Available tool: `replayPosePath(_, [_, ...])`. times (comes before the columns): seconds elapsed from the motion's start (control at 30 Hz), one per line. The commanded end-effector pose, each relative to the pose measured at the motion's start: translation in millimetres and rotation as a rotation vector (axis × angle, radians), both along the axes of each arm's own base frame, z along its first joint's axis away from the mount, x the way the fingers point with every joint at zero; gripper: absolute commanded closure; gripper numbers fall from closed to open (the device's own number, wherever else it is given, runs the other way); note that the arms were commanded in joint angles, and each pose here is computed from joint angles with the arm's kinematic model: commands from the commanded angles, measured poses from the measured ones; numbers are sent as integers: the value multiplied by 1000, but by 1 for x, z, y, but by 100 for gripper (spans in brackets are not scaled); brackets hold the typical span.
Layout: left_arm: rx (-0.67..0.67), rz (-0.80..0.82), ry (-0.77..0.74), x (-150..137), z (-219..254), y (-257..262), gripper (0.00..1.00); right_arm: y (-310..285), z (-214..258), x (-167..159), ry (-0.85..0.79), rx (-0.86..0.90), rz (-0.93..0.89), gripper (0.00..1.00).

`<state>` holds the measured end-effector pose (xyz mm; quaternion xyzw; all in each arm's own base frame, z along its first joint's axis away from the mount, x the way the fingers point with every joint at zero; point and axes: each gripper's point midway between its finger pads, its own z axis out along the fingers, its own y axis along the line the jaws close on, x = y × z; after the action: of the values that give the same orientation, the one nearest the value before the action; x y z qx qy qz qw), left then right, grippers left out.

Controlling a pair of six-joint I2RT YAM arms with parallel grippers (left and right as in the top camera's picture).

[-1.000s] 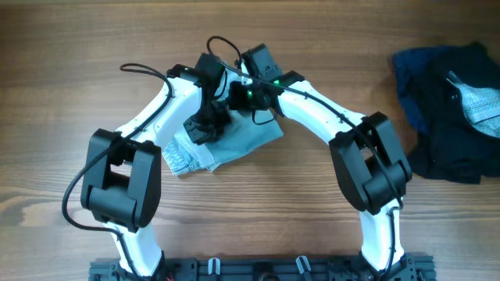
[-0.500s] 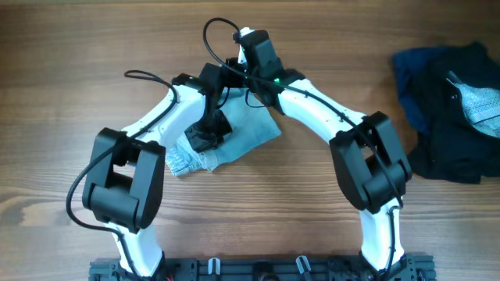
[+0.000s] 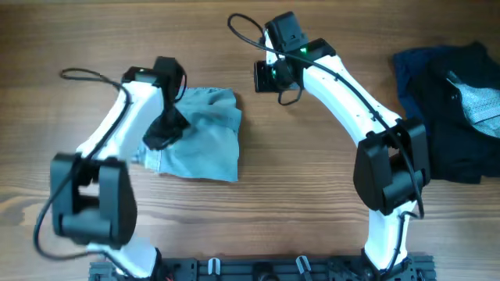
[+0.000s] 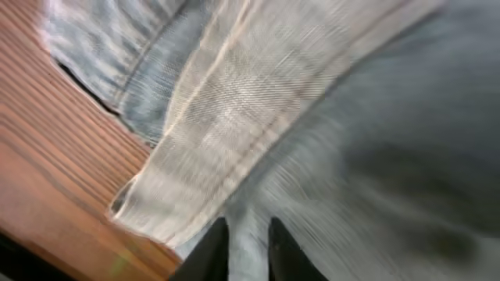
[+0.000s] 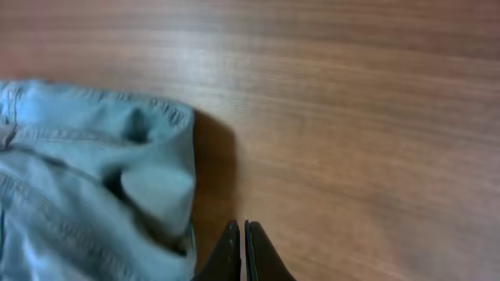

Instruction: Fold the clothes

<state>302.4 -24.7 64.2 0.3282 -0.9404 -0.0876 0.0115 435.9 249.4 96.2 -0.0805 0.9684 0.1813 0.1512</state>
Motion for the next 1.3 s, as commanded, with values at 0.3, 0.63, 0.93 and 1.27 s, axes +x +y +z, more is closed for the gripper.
replayPosePath(0.3, [-137,-3,-110,21,14,-23,38,49,13,-99,-107,-149,637,48])
replayPosePath(0.63, [-127,91,-84,28,-4,6,44,56,-24,-83,-274,-251,685,52])
replayPosePath(0.93, [-206,168,-76,24,-13,17,44,76,-32,-87,-264,-161,697,52])
replayPosePath(1.27, [-224,169,-70,25,-34,14,43,91,-68,-98,-241,-223,739,56])
